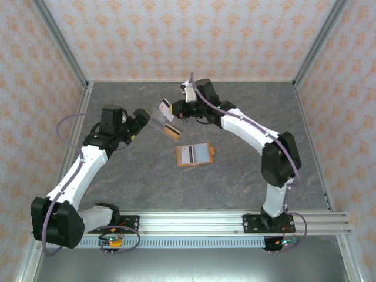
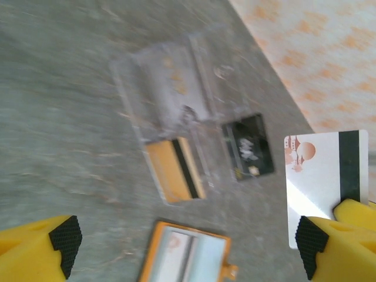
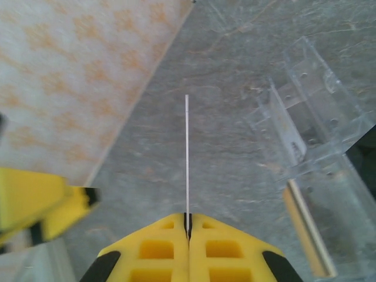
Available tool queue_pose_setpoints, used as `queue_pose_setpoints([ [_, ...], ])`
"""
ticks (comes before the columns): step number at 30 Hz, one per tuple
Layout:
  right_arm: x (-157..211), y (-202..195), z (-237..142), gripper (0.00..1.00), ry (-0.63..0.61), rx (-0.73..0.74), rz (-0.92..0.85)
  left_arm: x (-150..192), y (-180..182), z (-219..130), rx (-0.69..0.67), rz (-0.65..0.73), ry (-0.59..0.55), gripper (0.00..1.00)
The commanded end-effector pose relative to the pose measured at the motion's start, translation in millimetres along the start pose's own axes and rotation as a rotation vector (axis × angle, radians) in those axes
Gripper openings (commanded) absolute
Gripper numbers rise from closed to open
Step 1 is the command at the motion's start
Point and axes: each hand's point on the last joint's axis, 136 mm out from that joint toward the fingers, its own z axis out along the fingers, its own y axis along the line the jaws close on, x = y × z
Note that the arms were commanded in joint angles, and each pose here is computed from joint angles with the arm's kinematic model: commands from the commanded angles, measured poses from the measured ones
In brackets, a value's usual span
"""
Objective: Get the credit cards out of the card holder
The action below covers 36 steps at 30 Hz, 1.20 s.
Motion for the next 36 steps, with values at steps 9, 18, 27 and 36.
queue_pose_setpoints([
  [9, 1, -35, 72, 0.0, 0.077, 0.153, -0.379, -4, 60, -12, -0.207, 0.035, -0.019, 1.0],
  [18, -11, -56, 110, 0.0, 0.072, 0.211, -0.5, 5, 60, 6, -0.196, 0.035, 0.051, 1.0],
  [27, -3, -71, 127, 0.0, 0.102, 0.229, -0.568, 7, 69, 17, -0.226, 0.035, 0.08, 1.0],
  [36, -3, -77, 130, 0.12, 0.106, 0.252, -0.583, 13, 72, 27, -0.217, 0.024, 0.111, 1.0],
])
